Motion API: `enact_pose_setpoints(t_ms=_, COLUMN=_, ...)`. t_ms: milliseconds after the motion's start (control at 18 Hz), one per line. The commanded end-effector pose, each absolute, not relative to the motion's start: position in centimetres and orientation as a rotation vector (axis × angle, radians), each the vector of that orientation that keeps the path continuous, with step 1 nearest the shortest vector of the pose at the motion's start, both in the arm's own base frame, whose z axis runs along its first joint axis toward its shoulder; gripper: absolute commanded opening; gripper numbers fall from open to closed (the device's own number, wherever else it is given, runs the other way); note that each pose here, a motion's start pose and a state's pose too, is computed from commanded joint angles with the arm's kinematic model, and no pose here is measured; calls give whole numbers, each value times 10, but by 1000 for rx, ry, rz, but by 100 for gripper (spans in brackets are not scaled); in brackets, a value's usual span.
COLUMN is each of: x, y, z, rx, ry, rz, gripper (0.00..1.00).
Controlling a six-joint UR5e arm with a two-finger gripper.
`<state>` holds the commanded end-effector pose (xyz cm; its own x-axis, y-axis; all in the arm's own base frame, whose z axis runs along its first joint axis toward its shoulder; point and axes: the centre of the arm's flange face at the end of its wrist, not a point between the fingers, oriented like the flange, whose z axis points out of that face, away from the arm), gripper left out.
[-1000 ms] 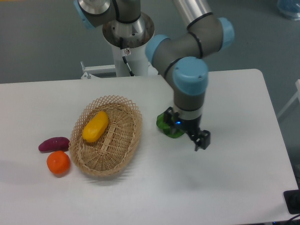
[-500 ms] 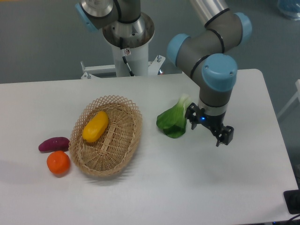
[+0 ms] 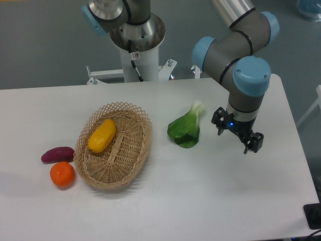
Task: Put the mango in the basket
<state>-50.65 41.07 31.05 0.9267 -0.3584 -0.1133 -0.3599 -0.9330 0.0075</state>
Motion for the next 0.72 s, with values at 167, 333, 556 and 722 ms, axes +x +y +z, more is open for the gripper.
enact_pose_setpoints(t_ms=167, x=-509, y=407, z=305, rx=-3075, ry=559, rz=168, gripper=100)
enact_pose_setpoints(t_ms=333, x=-508, y=406, z=303, rx=-3077, ry=559, rz=163, gripper=100)
enact_pose_setpoints(t_ms=556, x=-508, y=406, z=302, rx=-3077, ry=559, rz=163, gripper=100)
enact_pose_setpoints(t_ms=722, x=-509, y=407, z=301, rx=-3077, ry=562, rz=158, gripper=100)
